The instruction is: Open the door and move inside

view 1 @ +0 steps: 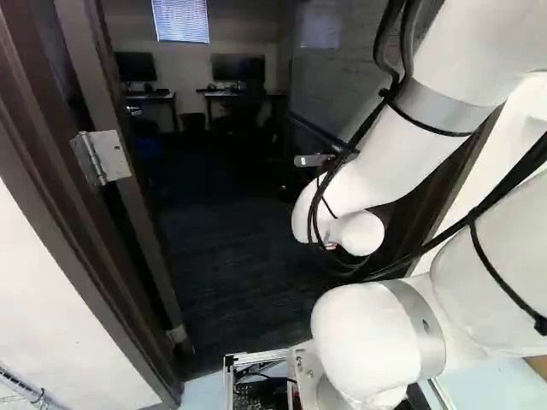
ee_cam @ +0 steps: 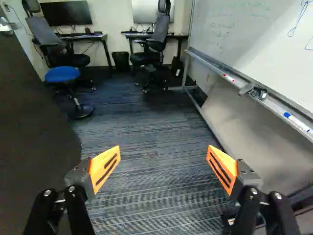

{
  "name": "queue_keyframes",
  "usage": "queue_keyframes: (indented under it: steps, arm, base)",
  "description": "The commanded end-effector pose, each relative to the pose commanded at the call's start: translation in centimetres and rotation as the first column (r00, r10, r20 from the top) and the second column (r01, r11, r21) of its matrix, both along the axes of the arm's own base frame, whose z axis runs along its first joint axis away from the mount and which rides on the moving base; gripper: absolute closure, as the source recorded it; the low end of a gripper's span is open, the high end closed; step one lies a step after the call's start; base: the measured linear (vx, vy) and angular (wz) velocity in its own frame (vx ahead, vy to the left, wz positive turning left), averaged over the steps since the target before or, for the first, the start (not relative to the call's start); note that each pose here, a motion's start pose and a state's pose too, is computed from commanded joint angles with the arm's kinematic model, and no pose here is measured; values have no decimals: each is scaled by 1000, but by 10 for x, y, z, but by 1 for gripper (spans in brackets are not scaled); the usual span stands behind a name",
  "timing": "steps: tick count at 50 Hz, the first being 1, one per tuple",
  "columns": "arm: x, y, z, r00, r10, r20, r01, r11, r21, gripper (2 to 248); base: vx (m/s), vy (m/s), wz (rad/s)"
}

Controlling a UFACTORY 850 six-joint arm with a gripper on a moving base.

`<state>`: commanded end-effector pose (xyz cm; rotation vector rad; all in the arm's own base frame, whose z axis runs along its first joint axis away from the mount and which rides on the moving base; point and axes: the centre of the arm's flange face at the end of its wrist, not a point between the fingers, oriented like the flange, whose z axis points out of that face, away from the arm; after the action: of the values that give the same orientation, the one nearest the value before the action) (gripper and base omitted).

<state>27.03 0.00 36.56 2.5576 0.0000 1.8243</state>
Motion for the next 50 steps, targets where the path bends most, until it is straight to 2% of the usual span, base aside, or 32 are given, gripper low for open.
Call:
queue_keyframes:
  steps: [50]
  arm:
    - [0, 0, 0, 1000, 0, 0, 0, 1000, 0, 3]
  base:
    - [129, 3, -8]
